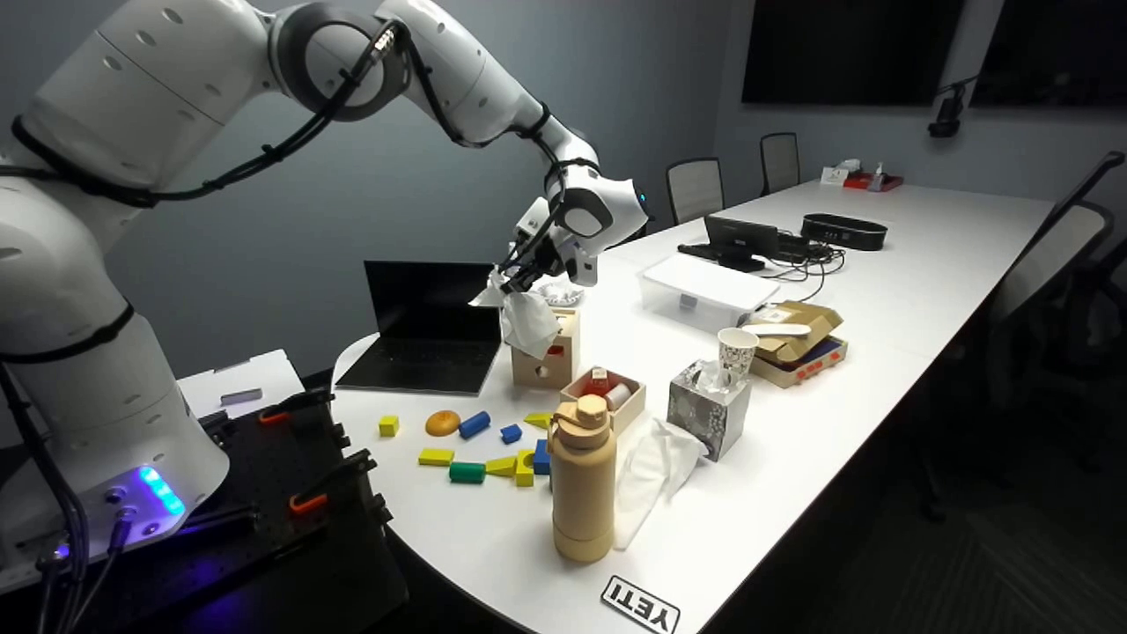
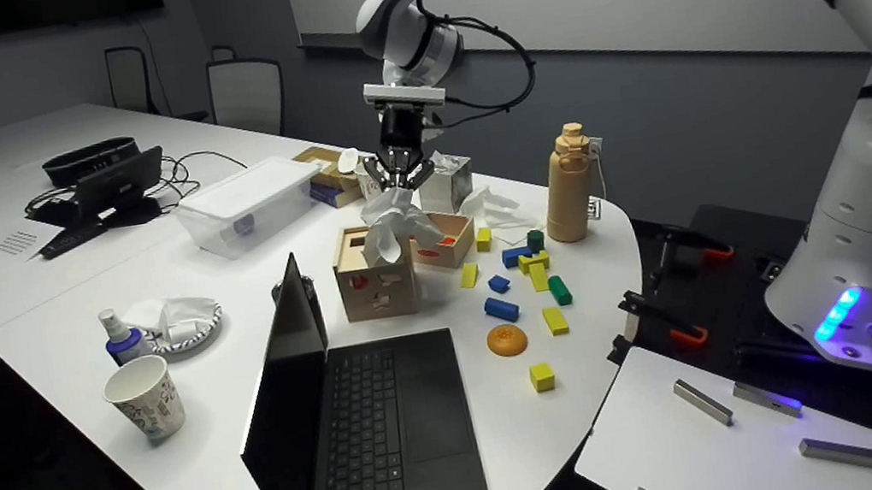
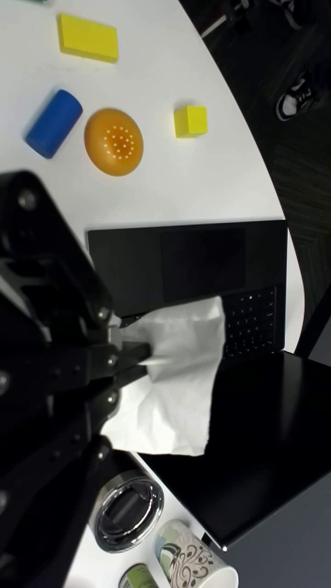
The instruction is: Use one white napkin to wipe the laptop.
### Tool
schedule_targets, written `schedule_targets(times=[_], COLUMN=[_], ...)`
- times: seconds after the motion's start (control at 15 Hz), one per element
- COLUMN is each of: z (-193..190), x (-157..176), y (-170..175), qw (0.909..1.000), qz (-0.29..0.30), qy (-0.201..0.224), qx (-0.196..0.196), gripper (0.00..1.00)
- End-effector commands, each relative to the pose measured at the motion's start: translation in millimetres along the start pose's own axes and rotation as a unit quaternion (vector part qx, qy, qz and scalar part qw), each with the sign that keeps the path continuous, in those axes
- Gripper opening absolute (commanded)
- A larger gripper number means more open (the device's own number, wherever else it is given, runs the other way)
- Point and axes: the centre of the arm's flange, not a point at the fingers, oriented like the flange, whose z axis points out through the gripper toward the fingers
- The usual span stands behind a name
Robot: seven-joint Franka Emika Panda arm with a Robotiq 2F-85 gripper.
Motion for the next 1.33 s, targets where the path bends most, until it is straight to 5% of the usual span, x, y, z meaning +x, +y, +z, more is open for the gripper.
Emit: schedule_targets(times=[0.0,0.33,0.8,1.27], z=[7,81,216,264], x=[-3,-16,-46,-67], y=[4,12,29,38], qw=[1.0000,0.9997,0.9907,0.9747], qz=[-0.007,-0.002,0.021,-0.025], qy=[0.005,0.012,0.056,0.082], qx=[0.001,0.023,0.122,0.206], gripper=[0.00,0.00,0.00,0.00])
